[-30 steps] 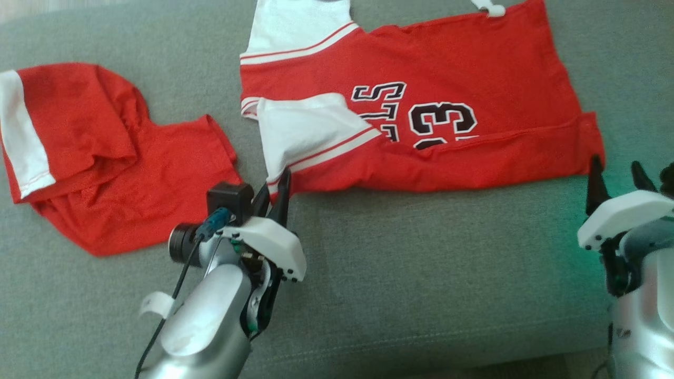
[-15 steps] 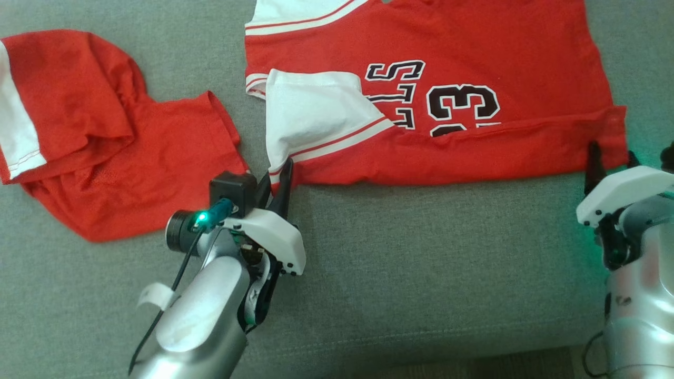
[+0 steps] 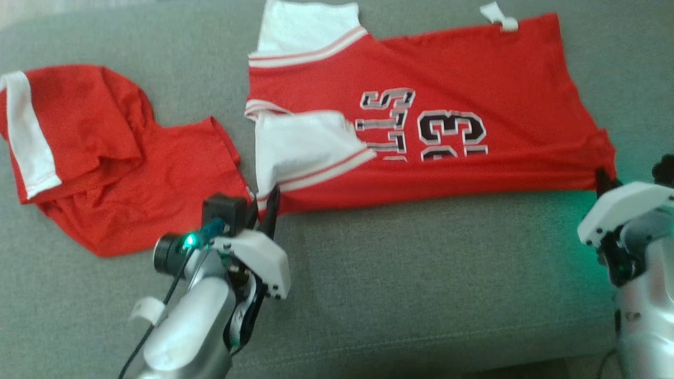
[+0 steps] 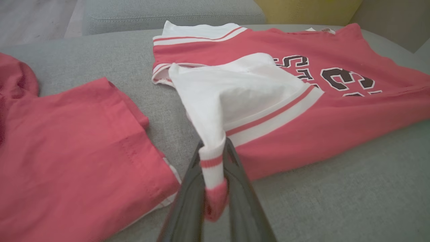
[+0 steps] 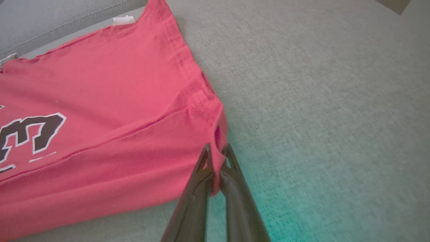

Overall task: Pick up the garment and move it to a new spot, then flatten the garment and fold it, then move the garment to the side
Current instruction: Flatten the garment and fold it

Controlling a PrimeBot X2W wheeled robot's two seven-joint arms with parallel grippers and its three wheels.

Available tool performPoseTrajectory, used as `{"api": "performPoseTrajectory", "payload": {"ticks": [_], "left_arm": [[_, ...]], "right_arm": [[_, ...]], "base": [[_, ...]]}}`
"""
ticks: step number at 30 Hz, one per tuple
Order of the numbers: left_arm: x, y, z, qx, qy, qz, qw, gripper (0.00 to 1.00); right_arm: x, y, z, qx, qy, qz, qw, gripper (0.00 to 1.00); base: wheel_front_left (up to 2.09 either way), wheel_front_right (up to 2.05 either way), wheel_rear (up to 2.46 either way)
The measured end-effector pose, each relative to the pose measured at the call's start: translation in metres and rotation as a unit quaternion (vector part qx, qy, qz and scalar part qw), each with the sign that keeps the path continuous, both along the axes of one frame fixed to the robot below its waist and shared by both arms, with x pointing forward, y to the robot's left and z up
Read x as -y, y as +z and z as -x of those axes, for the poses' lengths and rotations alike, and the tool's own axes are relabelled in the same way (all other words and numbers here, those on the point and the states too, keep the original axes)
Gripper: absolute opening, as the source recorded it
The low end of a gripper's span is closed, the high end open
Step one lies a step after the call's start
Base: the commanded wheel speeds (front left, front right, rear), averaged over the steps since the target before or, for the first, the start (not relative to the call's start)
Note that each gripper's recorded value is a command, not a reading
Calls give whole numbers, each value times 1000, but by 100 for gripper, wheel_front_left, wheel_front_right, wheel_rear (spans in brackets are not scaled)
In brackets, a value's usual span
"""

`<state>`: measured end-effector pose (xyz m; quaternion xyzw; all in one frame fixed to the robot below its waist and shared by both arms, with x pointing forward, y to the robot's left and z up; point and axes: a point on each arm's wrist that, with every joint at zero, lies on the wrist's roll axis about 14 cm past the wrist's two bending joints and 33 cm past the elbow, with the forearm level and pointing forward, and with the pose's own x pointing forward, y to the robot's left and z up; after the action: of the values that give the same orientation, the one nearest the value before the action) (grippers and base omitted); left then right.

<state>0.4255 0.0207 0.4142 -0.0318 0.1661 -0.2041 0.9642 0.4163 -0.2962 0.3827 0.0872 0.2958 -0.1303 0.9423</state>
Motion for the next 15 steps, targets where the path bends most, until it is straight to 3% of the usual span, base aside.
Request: {"api": "performPoseTrajectory", "payload": {"ticks": [10,15], "left_arm": [[2,15,36,5,-21,-9,1000,0],[1,5,71,-40,-42,-21,998,0]], "right_arm": [[12,9,46,-52,12,-8,999,0],[14,7,79,-86,18,-18,996,0]], "base": [[0,0,0],[0,0,0]]}}
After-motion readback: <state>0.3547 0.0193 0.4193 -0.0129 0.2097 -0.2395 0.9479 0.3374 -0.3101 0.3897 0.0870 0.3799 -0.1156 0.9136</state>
